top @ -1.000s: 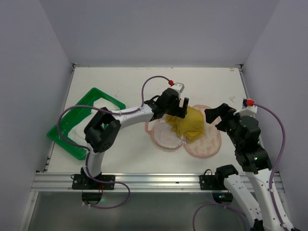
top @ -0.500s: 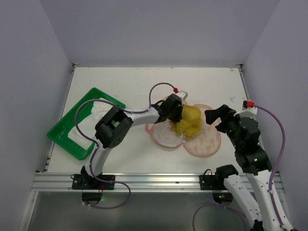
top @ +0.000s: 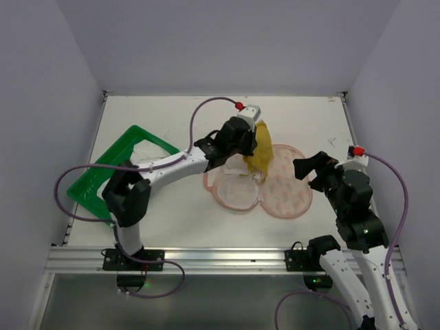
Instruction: Unzip the laundry bag and remove the bra
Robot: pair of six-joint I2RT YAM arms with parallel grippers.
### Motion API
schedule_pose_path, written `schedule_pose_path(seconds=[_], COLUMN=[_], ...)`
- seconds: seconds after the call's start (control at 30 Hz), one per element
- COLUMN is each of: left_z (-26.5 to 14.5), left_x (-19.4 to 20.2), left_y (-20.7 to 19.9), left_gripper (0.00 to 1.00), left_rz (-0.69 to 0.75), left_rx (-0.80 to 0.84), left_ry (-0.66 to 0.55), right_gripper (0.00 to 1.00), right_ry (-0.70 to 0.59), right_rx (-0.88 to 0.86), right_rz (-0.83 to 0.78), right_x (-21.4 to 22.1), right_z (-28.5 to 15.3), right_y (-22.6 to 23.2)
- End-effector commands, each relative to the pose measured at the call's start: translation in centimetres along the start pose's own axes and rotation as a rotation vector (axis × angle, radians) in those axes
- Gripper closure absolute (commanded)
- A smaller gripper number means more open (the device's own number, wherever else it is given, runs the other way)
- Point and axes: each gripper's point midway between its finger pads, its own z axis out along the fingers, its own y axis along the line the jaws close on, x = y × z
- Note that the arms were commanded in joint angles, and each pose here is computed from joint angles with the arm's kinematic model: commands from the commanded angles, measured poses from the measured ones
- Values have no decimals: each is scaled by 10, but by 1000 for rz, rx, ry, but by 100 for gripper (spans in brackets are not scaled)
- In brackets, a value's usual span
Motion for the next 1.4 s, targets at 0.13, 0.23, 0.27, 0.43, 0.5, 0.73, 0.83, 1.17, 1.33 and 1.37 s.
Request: schedule_pose_path(seconds=[0.13, 0.23, 0.27, 0.43, 0.5, 0.73, 0.83, 1.17, 1.33, 1.37], left_z=[-129, -173, -180, -259, -286, -320, -304, -312, -326, -324], left_x=[-144, -155, -147, -138, -121, -41, -19, 109, 73, 72], left_y=[52, 95, 110, 195, 231, 312, 329, 372, 369, 366], left_gripper=[100, 100, 100, 100, 100, 100, 100, 35, 0, 0], left_rz=[-130, -212, -233, -299, -339, -427, -447, -624, -569, -527], left_rx=[-138, -225, -265, -524, -640, -870, -865, -1151, -1145, -1126], left_ry=[-395, -459, -454, -513, -512, -492, -514, -324, -299, -240], right_gripper=[1, 1, 1, 1, 1, 1, 1, 1, 1, 1], right_ry=[-60, -54, -51, -18, -1, 42, 60, 170, 251, 273], right_rx=[-18, -24, -27, -47, -63, -93, -91, 36, 139, 161], right_rz=[-12, -15, -15, -7, -5, -8, -8, -13, 0, 4], right_x=[-23, -21, -20, -13, -10, -1, 3, 34, 52, 55], right_z=[-6, -4, -2, 6, 11, 25, 32, 55, 69, 70], right_y=[11, 11, 12, 16, 20, 26, 26, -1, -18, -21])
